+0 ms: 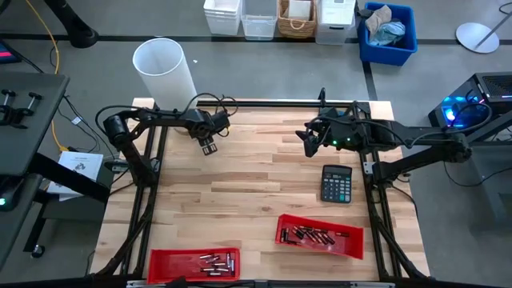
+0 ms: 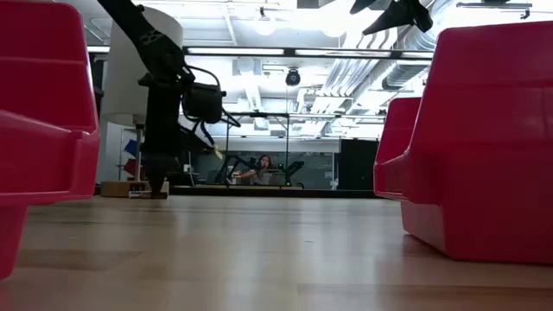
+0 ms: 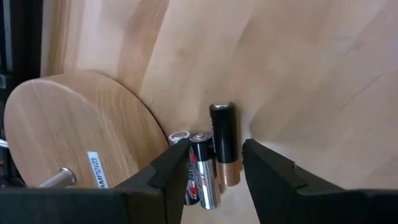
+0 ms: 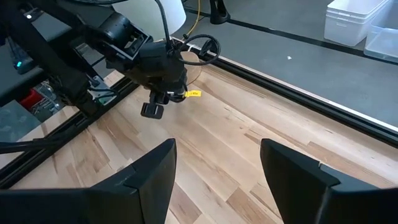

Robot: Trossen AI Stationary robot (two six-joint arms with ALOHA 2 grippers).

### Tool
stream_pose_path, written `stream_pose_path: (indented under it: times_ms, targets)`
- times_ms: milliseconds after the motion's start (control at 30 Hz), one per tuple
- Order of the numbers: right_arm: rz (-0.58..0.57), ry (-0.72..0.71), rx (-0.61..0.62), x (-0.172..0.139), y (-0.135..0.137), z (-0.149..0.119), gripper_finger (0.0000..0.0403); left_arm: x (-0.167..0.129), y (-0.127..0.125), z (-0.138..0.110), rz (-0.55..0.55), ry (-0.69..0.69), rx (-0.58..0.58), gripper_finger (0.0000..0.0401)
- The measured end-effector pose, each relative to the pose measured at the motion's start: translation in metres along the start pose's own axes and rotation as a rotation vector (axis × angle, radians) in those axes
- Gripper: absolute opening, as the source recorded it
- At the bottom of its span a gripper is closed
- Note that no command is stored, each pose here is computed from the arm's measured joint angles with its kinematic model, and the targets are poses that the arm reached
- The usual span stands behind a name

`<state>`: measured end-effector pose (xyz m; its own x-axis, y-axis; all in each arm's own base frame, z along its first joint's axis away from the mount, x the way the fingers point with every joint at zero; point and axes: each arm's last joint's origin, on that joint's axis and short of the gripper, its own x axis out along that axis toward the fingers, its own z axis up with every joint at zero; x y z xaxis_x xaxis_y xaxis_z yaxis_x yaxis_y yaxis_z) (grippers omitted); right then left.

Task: Sort batteries
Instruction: Put the black-brown battery into the right red bin

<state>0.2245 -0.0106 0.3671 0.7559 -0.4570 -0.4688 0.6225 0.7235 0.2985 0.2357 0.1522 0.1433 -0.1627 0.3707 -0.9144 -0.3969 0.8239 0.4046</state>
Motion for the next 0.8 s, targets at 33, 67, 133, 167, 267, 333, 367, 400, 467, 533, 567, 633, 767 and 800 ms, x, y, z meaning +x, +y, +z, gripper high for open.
stream_pose_path:
  times_ms: [33, 67, 133, 167, 267, 333, 367, 400, 467, 533, 567, 633, 767, 800]
  targets:
    - [-0.004, 0.0, -0.001, 0.001, 0.0, 0.0, 0.0227, 0.0, 0.0, 0.0, 0.0, 0.0, -0.003, 0.0143]
    - [-0.008, 0.001, -0.003, 0.002, 0.0, -0.001, 0.0227, 0.0, 0.001, 0.0, 0.0, -0.003, -0.012, 0.0148]
    - [-0.017, 0.003, -0.006, 0.004, 0.001, -0.001, 0.0227, 0.001, 0.001, 0.001, 0.0, -0.009, -0.017, 0.0156]
    - [-0.021, 0.008, -0.009, 0.006, 0.001, -0.002, 0.0227, 0.001, 0.001, 0.001, 0.0, -0.009, -0.017, 0.0159]
    - [-0.033, 0.022, -0.018, 0.013, 0.003, -0.004, 0.0227, 0.001, 0.001, 0.001, -0.007, -0.013, -0.018, 0.0166]
    - [-0.035, 0.036, -0.024, 0.017, 0.005, -0.006, 0.0227, 0.001, 0.003, 0.001, -0.011, -0.011, -0.011, 0.0167]
    - [-0.029, 0.045, -0.026, 0.019, 0.006, -0.007, 0.0227, 0.001, 0.003, 0.001, -0.013, -0.011, -0.009, 0.0167]
    - [-0.02, 0.056, -0.026, 0.021, 0.007, -0.008, 0.0227, 0.002, 0.004, 0.001, -0.015, -0.012, -0.007, 0.0168]
    - [-0.003, 0.075, -0.029, 0.025, 0.009, -0.01, 0.0227, 0.002, 0.006, 0.001, -0.016, -0.012, 0.003, 0.0168]
    - [0.013, 0.088, -0.028, 0.027, 0.011, -0.011, 0.0227, 0.002, 0.009, 0.002, -0.029, -0.015, 0.003, 0.0168]
    - [0.022, 0.092, -0.027, 0.028, 0.012, -0.011, 0.0227, 0.001, 0.01, 0.003, -0.047, -0.016, -0.001, 0.0168]
    - [0.032, 0.094, -0.025, 0.028, 0.012, -0.011, 0.0227, -0.004, 0.012, 0.005, -0.083, -0.008, 0.002, 0.0168]
    - [0.047, 0.087, -0.018, 0.028, 0.013, -0.01, 0.0227, -0.01, 0.013, 0.009, -0.082, -0.024, -0.003, 0.0168]
    - [0.049, 0.086, -0.017, 0.028, 0.013, -0.01, 0.0227, -0.012, 0.013, 0.011, -0.075, -0.029, -0.003, 0.0168]
